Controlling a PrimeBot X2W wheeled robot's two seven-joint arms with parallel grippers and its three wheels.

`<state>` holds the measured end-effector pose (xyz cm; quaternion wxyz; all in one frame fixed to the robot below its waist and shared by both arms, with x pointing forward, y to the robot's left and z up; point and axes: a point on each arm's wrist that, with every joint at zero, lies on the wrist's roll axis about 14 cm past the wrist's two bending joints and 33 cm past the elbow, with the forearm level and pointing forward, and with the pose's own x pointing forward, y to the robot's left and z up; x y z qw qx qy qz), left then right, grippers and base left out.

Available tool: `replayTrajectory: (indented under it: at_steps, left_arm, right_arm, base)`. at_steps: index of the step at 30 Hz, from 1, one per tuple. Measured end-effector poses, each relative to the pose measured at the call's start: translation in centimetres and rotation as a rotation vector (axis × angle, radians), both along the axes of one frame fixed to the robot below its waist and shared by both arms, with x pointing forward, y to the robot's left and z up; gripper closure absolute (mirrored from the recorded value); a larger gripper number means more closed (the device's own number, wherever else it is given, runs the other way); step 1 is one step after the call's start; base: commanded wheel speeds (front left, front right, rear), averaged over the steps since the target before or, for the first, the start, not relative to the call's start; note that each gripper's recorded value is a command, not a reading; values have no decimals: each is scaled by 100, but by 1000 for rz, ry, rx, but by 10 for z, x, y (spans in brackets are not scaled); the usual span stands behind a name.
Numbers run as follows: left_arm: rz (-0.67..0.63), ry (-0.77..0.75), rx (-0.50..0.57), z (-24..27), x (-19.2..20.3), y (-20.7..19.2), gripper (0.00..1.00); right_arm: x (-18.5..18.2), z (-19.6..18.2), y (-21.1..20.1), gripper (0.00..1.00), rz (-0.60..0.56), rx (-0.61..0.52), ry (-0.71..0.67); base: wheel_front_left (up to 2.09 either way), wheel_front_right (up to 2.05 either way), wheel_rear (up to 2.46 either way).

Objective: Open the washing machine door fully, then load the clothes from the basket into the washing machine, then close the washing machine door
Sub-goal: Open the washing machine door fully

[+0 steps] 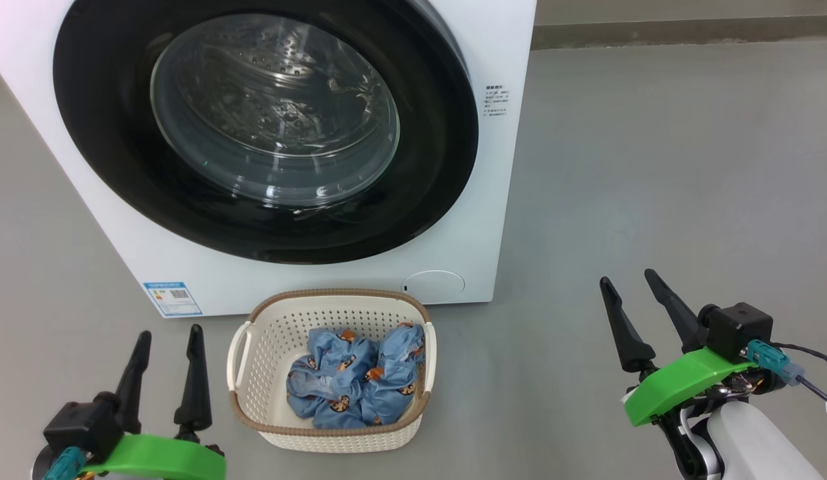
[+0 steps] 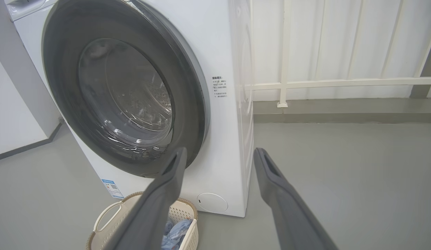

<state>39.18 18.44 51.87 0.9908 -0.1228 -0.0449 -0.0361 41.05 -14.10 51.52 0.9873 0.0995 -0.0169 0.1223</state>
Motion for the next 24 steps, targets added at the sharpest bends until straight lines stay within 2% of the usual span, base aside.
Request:
replayTrajectory:
  at_steps: [24]
  left_arm:
    - [27, 13, 12, -3, -1, 5, 0]
  right_arm:
    - [2, 2, -4, 0, -15, 7, -6]
  base:
    - [0, 0, 0]
